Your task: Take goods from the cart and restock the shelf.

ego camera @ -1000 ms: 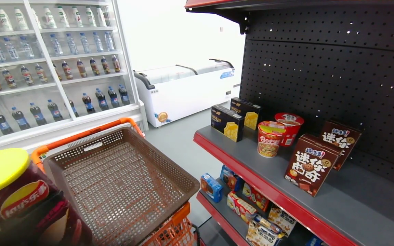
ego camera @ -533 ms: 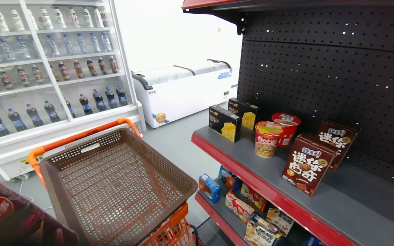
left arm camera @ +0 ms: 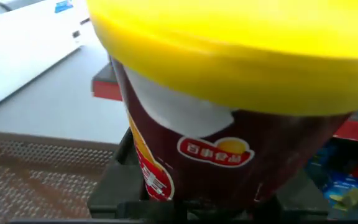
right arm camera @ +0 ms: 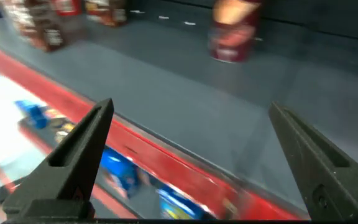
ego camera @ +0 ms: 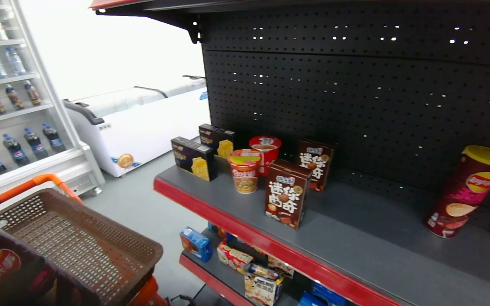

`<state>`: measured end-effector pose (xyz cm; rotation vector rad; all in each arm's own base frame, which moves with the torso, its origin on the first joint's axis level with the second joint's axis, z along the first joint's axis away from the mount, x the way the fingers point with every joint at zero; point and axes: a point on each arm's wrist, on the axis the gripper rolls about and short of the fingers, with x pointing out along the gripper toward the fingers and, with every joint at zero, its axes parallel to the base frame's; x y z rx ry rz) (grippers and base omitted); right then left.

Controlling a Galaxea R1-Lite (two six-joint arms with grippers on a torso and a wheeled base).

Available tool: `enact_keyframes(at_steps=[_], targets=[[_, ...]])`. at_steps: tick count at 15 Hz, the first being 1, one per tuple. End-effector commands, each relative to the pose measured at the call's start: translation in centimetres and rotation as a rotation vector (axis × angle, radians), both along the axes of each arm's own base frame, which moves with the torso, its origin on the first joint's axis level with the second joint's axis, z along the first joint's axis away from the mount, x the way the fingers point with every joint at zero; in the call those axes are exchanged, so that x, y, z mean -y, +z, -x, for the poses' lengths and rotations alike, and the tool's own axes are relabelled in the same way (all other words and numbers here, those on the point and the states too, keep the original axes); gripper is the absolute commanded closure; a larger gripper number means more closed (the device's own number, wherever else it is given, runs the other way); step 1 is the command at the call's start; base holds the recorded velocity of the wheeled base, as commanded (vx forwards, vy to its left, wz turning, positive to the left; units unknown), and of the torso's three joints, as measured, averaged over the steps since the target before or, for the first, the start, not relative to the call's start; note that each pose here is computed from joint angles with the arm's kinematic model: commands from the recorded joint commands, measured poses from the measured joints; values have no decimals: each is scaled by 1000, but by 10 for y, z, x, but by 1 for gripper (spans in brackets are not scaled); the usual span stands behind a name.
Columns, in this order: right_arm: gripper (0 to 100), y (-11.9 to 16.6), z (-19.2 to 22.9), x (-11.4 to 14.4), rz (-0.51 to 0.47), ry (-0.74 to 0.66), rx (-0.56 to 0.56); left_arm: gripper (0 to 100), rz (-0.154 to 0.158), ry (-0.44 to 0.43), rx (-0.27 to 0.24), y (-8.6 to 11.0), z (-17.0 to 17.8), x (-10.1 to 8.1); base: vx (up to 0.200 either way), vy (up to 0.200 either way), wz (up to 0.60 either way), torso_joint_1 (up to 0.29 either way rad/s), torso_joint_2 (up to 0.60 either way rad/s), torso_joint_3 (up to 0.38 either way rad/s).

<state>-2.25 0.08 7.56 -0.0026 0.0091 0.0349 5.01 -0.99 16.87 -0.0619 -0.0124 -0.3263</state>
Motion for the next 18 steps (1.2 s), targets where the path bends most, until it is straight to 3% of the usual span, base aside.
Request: enact_keyframes(at_steps=[1, 10, 18], targets=[[0, 0, 0, 0, 0, 0, -2, 100, -1, 1, -14, -2, -1, 0, 0, 0, -600, 2, 2, -2], [0, 0, 0, 0, 0, 0, -2, 100, 2, 5, -18, -3, -1, 0, 0, 0, -600, 1, 4, 0], [0, 0, 0, 0, 5, 2, 0, 100, 5, 59, 4, 7, -4, -1, 0, 0, 0, 0, 0, 0]])
